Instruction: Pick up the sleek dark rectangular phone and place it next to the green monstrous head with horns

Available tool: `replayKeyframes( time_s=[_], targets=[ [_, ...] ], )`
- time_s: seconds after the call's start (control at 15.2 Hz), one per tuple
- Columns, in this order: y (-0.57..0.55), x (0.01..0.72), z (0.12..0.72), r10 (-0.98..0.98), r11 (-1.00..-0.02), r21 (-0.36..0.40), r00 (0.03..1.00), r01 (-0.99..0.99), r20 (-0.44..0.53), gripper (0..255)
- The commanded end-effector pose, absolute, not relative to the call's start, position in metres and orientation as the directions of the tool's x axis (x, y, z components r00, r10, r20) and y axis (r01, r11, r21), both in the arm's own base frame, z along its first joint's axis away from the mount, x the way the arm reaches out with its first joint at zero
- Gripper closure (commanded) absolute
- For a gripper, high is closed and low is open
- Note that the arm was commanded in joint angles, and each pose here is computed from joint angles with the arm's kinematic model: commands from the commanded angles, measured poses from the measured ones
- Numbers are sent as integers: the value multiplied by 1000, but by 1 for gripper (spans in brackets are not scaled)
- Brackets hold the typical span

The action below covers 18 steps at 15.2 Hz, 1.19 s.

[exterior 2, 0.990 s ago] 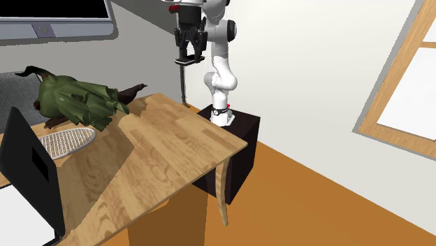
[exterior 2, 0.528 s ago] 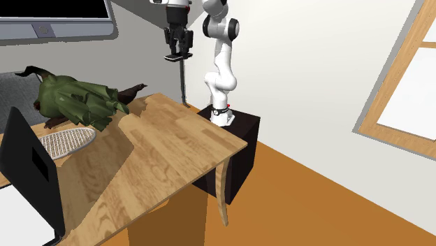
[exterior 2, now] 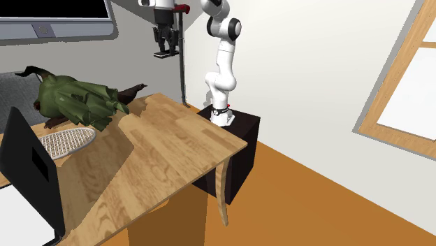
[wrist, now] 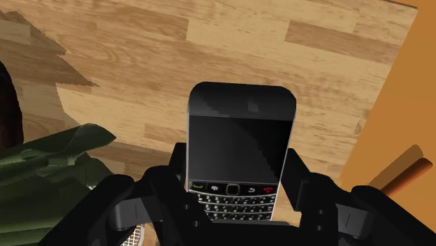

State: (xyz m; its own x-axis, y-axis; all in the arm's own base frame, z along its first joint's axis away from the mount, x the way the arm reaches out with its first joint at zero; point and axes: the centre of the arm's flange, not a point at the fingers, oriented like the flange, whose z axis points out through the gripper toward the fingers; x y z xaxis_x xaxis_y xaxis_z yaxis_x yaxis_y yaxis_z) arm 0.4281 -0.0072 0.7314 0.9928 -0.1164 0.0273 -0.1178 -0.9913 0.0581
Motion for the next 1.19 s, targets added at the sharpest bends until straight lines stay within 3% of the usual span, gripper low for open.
replayKeyframes(
  time_s=[0.0,1.12],
  targets=[
    [-32,420,733,-114,-992,58,993,-115,27,255],
    [-245,351,733,-114,-992,58,993,-115,27,255]
  ],
)
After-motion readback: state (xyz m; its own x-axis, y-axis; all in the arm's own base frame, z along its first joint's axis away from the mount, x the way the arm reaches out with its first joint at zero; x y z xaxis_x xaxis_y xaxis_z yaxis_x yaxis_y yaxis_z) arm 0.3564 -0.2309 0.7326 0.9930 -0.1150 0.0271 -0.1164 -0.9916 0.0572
